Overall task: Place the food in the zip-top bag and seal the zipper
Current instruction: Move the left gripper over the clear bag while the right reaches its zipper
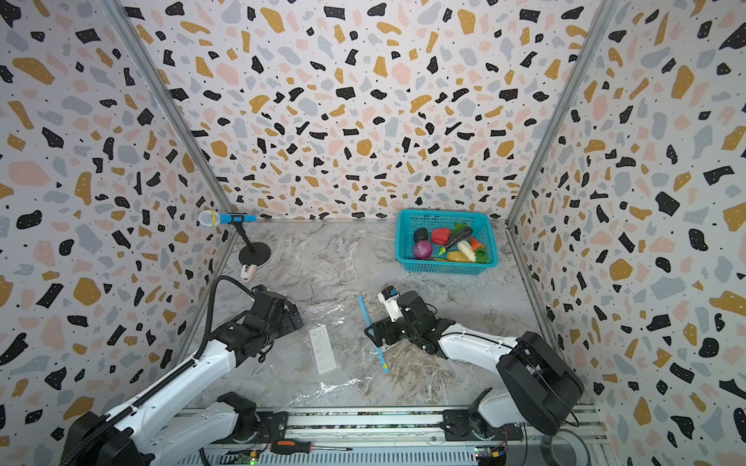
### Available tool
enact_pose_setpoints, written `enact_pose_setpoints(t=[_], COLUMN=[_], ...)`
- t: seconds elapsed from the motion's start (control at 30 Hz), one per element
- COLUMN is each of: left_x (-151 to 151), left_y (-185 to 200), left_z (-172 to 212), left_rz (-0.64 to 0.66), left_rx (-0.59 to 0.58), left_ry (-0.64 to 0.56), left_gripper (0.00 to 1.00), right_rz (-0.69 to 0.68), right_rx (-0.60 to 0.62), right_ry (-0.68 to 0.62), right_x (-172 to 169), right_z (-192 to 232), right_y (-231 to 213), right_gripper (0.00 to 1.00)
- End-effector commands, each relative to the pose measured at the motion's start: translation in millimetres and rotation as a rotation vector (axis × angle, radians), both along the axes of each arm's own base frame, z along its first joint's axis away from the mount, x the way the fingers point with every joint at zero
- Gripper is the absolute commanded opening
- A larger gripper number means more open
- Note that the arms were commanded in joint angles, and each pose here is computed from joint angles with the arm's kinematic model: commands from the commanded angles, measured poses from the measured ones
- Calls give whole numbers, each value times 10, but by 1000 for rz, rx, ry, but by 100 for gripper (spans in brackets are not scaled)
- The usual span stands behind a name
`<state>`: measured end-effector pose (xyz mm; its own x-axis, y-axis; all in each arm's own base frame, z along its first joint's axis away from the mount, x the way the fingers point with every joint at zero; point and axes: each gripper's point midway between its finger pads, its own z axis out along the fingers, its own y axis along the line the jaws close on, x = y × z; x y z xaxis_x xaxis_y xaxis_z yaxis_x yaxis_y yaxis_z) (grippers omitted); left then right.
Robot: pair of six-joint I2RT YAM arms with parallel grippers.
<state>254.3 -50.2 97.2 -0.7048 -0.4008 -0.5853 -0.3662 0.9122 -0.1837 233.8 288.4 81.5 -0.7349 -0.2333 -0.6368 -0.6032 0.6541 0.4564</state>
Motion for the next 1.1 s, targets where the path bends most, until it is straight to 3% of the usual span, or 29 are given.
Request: enact_pose_setpoints(t=[0.0,0.17,0.33,0.57,1.07], left_x=[-176,-251,-213,-68,339], left_y=[246,321,207,22,-194], left_z=[-141,-364,-513,-523,-369], left_rz=[162,216,176,89,5], left_rx=[34,17,-42,-93,-110], left_ry=[35,54,55,28,-58], left_gripper=[99,99,99,100,100], right_rz=[23,51,68,102,93], right_rx=[11,25,43,62,94], right_ry=[73,122,129,154,151], right_x=[-61,-134,-141,-169,-11], right_z=[-27,-129,-145,-228,-168], right_y=[53,93,140,208,272], right_gripper=[94,91,90,80,76])
